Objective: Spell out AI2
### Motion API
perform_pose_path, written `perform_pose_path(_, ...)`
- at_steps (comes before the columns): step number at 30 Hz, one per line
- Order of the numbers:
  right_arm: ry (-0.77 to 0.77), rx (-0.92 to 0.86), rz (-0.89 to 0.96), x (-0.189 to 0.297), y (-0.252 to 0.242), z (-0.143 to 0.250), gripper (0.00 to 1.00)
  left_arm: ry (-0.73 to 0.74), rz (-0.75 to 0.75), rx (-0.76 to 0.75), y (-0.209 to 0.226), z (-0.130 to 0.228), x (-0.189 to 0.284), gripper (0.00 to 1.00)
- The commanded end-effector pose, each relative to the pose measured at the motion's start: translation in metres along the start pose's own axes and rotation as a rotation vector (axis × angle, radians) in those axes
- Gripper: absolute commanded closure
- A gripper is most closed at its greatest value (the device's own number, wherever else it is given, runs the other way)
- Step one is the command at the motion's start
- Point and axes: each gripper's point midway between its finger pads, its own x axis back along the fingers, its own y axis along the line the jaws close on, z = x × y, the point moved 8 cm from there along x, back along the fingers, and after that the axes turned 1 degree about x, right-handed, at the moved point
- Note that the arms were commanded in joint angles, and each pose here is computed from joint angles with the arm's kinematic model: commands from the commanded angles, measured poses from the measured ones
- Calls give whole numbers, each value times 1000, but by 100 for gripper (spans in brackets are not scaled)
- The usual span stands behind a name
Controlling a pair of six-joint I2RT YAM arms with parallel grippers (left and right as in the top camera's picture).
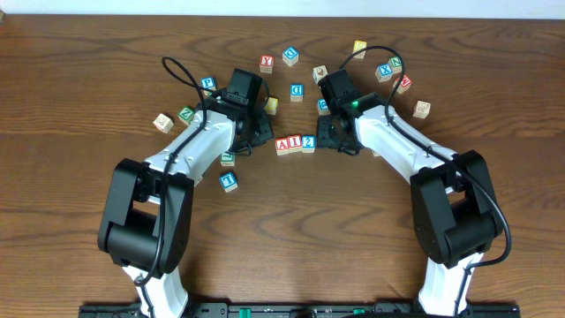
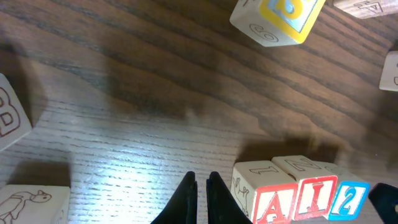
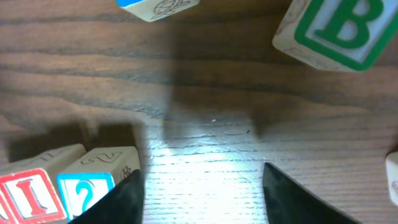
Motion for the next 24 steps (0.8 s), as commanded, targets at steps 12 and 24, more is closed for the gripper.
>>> perform_pose_path(12, -16, -5, -2, 6, -1, -4, 30, 47, 22, -65, -23, 26, -12, 93)
perform_pose_path(24, -18, -12, 0, 6, -4, -5, 54, 3, 2, -67, -21, 20, -12, 92)
